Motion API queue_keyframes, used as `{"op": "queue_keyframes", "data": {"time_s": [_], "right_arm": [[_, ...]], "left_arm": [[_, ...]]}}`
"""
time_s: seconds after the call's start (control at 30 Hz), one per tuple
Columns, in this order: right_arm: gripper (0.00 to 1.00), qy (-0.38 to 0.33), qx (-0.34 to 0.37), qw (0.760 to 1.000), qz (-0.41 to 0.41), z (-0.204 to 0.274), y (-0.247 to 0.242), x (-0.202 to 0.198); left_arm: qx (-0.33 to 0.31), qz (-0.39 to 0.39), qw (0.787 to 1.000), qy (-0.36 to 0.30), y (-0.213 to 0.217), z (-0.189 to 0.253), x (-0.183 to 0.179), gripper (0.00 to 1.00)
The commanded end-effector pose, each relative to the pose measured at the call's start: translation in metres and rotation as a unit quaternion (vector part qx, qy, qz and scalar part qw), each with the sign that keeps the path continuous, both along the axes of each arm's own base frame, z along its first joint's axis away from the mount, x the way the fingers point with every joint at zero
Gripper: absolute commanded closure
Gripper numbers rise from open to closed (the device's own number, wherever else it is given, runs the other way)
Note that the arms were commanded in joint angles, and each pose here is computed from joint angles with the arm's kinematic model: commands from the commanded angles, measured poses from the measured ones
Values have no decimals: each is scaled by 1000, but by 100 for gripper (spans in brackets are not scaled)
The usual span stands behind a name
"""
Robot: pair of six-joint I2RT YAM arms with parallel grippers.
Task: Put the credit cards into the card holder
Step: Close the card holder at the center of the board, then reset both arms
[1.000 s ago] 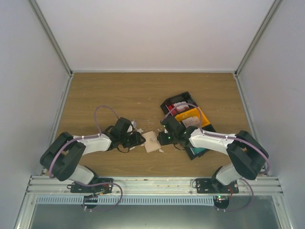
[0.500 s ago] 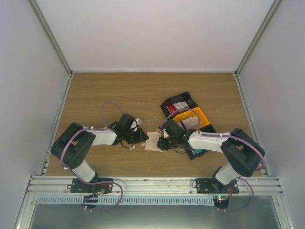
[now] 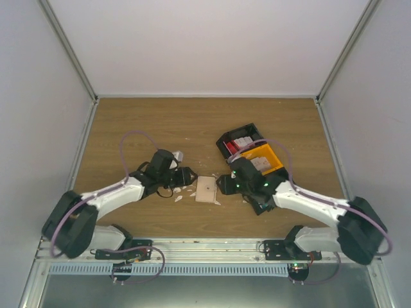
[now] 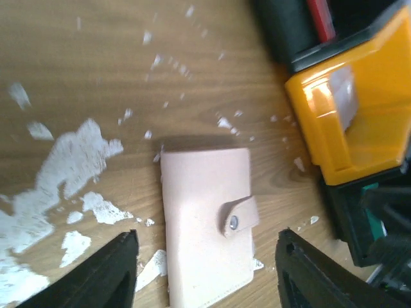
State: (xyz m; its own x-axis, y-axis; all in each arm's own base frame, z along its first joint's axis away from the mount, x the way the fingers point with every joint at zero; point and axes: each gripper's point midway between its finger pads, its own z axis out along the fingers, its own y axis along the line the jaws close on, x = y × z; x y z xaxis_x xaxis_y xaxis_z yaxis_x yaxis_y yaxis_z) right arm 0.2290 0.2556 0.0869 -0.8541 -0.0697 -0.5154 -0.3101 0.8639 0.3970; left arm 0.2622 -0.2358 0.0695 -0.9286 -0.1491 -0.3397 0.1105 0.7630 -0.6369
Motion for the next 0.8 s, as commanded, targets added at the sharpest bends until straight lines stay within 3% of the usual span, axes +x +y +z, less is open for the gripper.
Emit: {"op": "queue_keyframes", "data": {"time_s": [0.0,0.13,0.23,0.33,0.57,0.77], "right_arm": [[47,-78,-50,992,-84,42,-48,13],[33,-145,-64,977,-140,86,-89,12],[15,-194,-55,964,-173,122,-117,6],[2,-251,-23,948,-193,165,-140,-4],[0,-331,31,910,-245,230,-192,-31],[1,-354,53,892,-276,249,-220,-47]], "left_arm": [[35,55,994,-91,28,58,12,34],[22,75,982,-174,48,122,2,20],[15,77,969,-235,65,170,-14,3],[13,87,959,-271,83,206,-31,1],[11,120,923,-367,126,279,-67,1],[48,156,899,-405,161,287,-86,1]]}}
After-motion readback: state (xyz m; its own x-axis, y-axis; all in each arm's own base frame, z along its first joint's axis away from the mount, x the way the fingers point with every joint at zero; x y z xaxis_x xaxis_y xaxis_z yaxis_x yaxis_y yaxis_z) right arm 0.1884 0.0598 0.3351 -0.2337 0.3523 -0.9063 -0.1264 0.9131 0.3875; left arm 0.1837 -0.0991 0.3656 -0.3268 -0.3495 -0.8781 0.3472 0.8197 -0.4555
